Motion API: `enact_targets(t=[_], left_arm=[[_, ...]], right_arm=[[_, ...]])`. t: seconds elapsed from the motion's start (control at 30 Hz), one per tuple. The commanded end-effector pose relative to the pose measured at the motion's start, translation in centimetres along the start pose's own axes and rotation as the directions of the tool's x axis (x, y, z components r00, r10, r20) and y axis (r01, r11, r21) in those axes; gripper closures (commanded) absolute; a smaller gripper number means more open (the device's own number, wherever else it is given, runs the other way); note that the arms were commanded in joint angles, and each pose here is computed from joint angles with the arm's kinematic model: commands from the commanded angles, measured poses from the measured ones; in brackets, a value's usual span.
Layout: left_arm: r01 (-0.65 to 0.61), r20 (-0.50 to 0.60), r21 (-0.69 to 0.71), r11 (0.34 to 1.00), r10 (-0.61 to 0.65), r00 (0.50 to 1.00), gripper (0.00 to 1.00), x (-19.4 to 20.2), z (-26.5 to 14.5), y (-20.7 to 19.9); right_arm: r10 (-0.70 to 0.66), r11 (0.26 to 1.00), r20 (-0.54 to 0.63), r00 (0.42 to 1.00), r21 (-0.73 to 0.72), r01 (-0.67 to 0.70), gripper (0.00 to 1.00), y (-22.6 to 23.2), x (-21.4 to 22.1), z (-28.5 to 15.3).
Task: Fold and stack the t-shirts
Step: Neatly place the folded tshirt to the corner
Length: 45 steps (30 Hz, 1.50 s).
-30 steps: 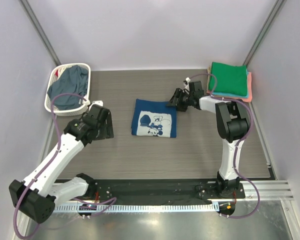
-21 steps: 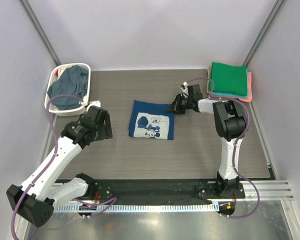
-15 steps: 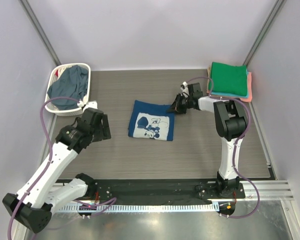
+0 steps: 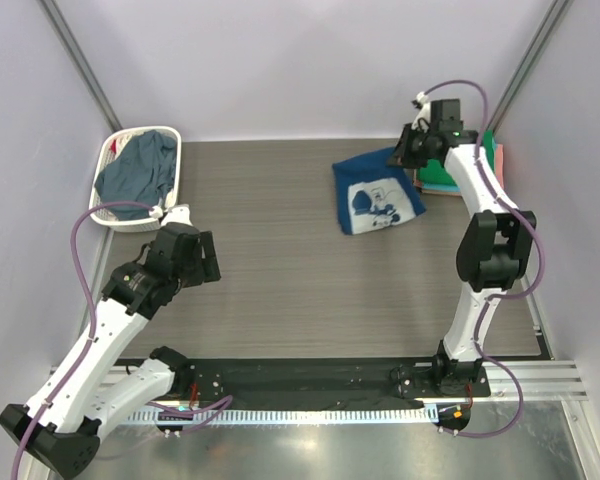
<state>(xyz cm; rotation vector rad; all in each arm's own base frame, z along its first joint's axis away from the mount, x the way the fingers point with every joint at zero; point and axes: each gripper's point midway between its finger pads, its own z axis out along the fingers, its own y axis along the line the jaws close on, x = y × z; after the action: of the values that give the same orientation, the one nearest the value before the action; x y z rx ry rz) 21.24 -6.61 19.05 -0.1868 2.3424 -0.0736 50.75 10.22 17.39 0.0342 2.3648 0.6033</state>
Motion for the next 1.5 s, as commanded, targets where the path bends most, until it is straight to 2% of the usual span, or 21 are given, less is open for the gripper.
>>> enact_targets(t=[0.0, 0.2, 0.6, 0.87, 1.27, 1.47], left_arm=[[0.002, 0.035, 0.036, 0.999, -0.003, 0.999, 0.26, -0.8, 0.1, -0.7], [0.000, 0.030, 0.045, 0.999, -0.001, 1.000, 0.26, -0.7, 0.2, -0.9], [-0.008, 0.004, 0.038, 0.999, 0.008, 1.000, 0.26, -0.3, 0.8, -1.0], [-0.011, -0.007, 0.031, 0.999, 0.011, 1.000, 0.26, -0.2, 1.1, -1.0], [-0.017, -0.030, 0.014, 1.000, 0.017, 0.999, 0.27, 0.1, 1.6, -1.0], [-0.018, -0.038, 0.014, 1.000, 0.019, 0.999, 0.27, 0.2, 1.7, -1.1]], right_arm=[[-0.103, 0.990, 0.106, 0.989, 0.103, 0.092, 0.99, -1.6, -4.8, -6.2], [-0.150, 0.981, 0.239, 0.959, 0.158, 0.114, 0.99, -3.7, -9.9, -11.4], [-0.194, 0.974, 0.392, 0.899, 0.189, 0.127, 0.99, -5.1, -16.5, -16.2], [-0.164, 0.978, 0.423, 0.891, 0.190, 0.090, 0.99, -7.7, -18.2, -15.8], [-0.165, 0.986, 0.519, 0.839, 0.113, 0.123, 0.99, -6.8, -21.2, -18.0], [-0.164, 0.986, 0.512, 0.843, 0.108, 0.126, 0.99, -7.7, -21.0, -17.4]])
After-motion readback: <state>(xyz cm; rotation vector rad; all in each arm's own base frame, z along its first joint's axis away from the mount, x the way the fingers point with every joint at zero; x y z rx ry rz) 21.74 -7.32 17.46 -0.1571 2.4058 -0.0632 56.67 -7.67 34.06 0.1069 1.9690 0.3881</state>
